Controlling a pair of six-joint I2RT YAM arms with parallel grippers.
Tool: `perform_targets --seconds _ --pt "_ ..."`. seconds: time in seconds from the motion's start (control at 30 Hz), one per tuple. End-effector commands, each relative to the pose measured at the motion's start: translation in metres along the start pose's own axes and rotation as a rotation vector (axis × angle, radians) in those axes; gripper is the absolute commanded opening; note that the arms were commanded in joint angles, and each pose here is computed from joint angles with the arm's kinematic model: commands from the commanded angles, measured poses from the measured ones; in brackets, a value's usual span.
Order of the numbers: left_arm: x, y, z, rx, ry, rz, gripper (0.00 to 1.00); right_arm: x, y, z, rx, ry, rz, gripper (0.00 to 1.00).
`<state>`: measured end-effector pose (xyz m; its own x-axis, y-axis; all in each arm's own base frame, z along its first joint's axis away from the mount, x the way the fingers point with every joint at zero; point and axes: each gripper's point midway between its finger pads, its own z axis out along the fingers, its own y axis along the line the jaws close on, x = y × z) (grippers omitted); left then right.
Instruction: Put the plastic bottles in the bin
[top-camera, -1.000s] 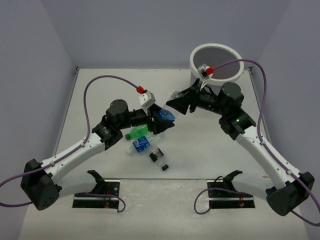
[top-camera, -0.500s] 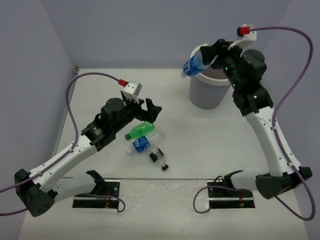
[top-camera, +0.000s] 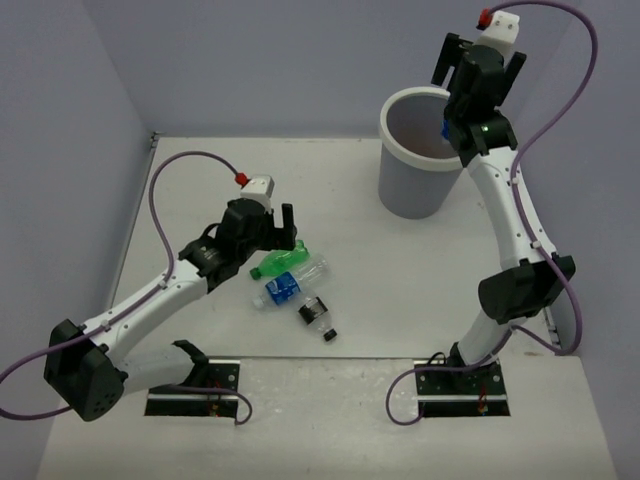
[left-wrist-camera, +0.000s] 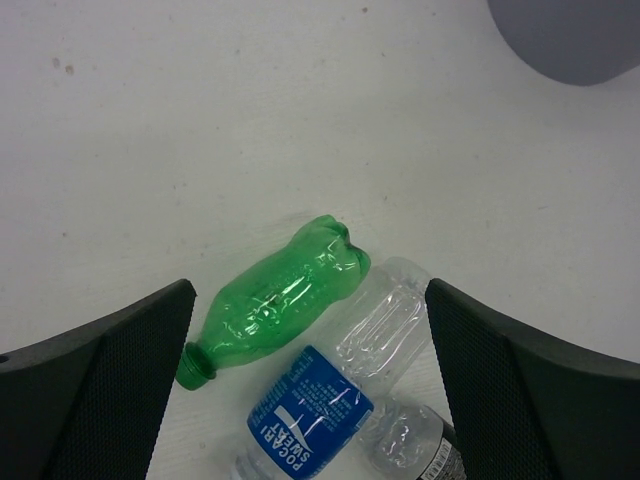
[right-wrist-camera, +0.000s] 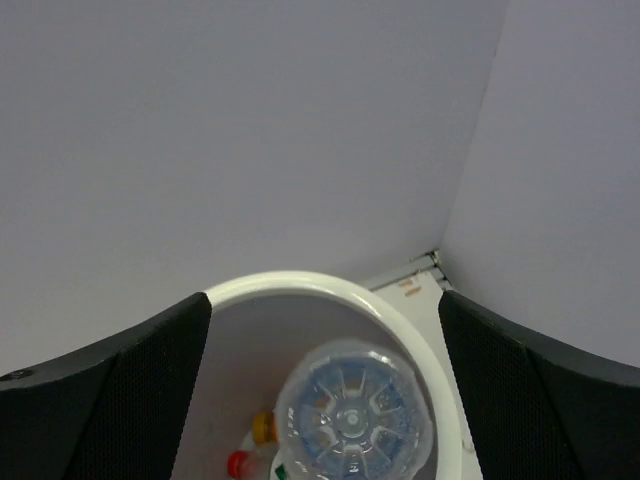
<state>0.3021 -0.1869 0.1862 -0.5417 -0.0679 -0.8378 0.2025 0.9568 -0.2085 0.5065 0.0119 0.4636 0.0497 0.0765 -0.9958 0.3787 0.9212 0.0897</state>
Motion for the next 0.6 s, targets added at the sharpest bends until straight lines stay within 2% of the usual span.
perform_targets --seconds 0.0,0.2,0.3,0.57 --pt "0.006 0.002 0.005 0.010 0.025 0.012 1.00 -0.010 -0.017 -0.004 0.060 -0.003 -0.045 0.99" --pt "0.029 0.012 0.022 -0.014 0.108 0.113 1.00 -0.017 0.007 -0.045 -0.199 0.056 0.008 0.99" --pt "0.054 0.013 0.034 0.005 0.196 0.154 1.00 -0.018 0.016 -0.086 -0.369 0.082 0.056 0.99" --pt "0.087 0.037 0.059 -0.089 0.298 0.175 1.00 0.030 0.033 -0.151 -0.632 0.228 0.123 0.99"
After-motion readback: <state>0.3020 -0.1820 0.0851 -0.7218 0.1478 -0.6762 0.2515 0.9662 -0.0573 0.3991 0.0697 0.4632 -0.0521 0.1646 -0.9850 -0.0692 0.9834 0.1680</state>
